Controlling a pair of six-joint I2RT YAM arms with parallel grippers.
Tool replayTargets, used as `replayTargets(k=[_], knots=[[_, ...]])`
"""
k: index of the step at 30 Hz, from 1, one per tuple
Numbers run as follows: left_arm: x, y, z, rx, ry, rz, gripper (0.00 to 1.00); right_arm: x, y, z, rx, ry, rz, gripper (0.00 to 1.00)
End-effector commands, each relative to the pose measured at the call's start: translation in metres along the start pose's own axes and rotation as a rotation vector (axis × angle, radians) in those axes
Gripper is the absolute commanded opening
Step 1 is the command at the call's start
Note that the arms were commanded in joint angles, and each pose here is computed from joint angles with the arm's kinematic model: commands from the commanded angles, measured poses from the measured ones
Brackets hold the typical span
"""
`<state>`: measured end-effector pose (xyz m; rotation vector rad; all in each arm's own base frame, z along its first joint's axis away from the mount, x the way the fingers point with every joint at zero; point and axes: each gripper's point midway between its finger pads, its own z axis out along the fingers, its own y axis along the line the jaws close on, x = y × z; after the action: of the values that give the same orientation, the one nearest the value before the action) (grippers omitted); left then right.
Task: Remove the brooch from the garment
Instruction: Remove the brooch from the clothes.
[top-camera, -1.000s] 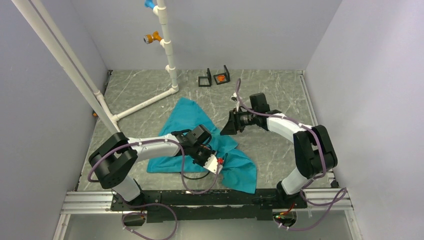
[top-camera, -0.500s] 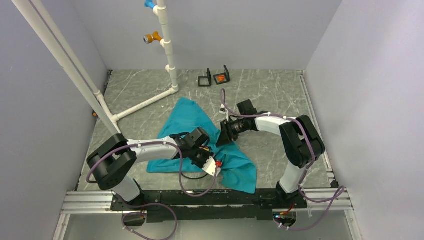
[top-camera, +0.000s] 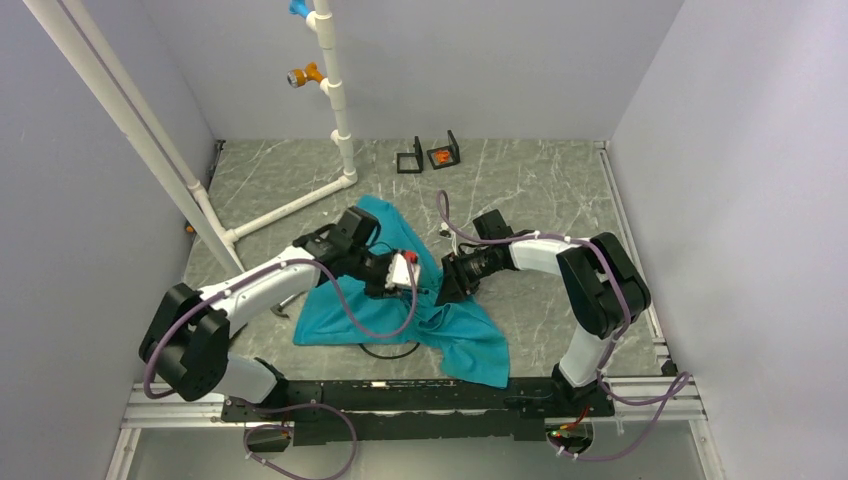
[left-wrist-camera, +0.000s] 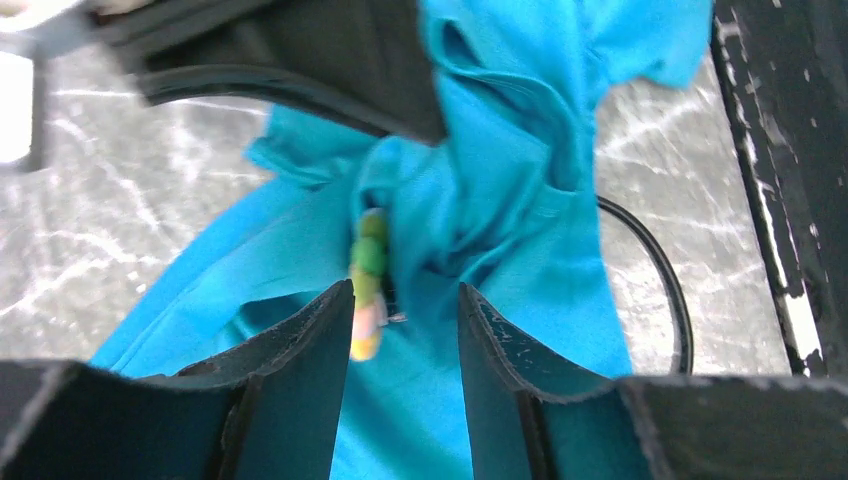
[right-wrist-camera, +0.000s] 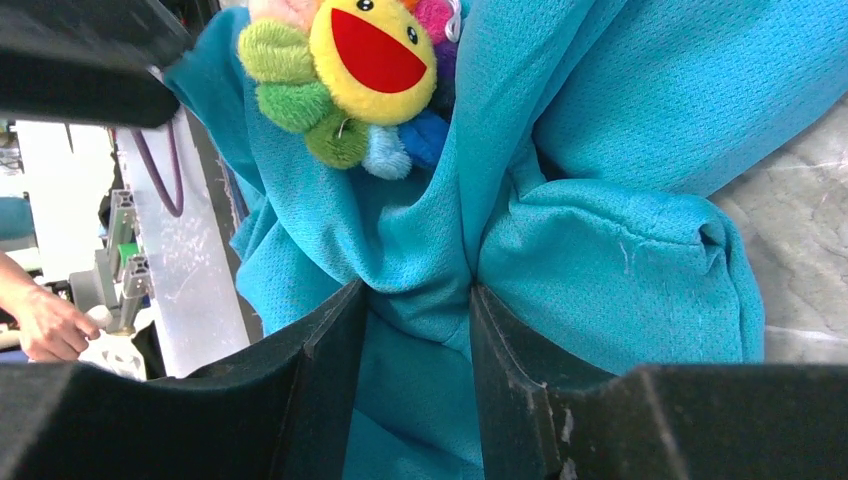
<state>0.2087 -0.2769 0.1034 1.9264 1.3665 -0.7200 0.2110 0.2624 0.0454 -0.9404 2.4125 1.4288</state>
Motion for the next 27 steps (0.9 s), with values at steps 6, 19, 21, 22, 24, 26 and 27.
replayTargets(k=[6, 19, 21, 22, 24, 26, 27], knots=[[-0.026, 0.045, -0.019, -0.148, -0.118, -0.082, 0.49, -0.011, 0.013, -0.003, -0.002, -0.04, -0.068, 0.45], [-0.002, 0.022, 0.012, -0.075, -0.012, -0.092, 0.5, -0.014, 0.015, -0.005, -0.003, -0.051, -0.075, 0.47], [0.004, 0.02, 0.016, -0.061, 0.011, -0.103, 0.47, -0.014, 0.016, -0.005, -0.002, -0.053, -0.076, 0.47], [0.007, 0.019, 0.018, -0.057, 0.02, -0.108, 0.46, -0.014, 0.016, -0.006, 0.0, -0.053, -0.076, 0.47], [0.012, 0.018, 0.02, -0.059, 0.037, -0.108, 0.43, -0.014, 0.016, -0.006, -0.001, -0.054, -0.078, 0.48], [0.015, 0.018, 0.022, -0.063, 0.052, -0.115, 0.4, -0.014, 0.017, -0.006, 0.0, -0.056, -0.082, 0.48], [0.017, 0.019, 0.022, -0.068, 0.057, -0.117, 0.38, -0.014, 0.017, -0.006, 0.0, -0.057, -0.082, 0.48]])
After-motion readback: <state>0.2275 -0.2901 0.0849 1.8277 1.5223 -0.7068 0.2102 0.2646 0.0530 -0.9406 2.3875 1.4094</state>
